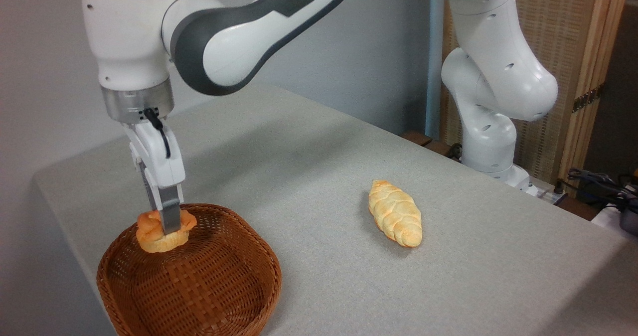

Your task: Put bread into the basket

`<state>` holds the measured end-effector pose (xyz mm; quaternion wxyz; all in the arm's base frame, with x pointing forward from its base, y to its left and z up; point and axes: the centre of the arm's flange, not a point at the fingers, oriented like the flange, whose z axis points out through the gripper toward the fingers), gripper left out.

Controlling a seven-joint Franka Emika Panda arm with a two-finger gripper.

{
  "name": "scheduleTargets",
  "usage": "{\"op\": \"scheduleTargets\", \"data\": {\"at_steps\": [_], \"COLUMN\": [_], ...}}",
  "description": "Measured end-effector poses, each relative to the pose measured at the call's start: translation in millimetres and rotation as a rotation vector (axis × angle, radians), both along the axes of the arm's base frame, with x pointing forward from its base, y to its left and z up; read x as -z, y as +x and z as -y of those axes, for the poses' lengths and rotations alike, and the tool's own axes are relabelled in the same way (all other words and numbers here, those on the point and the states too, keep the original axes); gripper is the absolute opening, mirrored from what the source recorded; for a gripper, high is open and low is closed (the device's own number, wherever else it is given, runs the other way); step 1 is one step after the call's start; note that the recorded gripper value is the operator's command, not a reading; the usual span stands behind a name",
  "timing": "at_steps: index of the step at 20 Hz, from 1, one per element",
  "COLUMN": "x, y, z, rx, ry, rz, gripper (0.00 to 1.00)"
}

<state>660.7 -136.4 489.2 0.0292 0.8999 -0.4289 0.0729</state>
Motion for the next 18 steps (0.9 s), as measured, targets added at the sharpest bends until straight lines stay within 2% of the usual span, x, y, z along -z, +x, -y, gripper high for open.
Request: {"op": "scheduleTargets", "data": {"at_steps": [5, 12, 15, 18], "x": [12.0, 10.6, -14.3, -48.9], "y": [1.5, 2.0, -1.8, -22.5], "z": [9.8, 10.5, 8.0, -3.3], "rx": [0.015, 0.016, -0.025, -0.059], "ry": [0.001, 0.001, -0.008, 0.002], "rz": [-0.012, -0.008, 0.014, -0.032], "gripper": [1.00, 1.00, 1.00, 1.00]}}
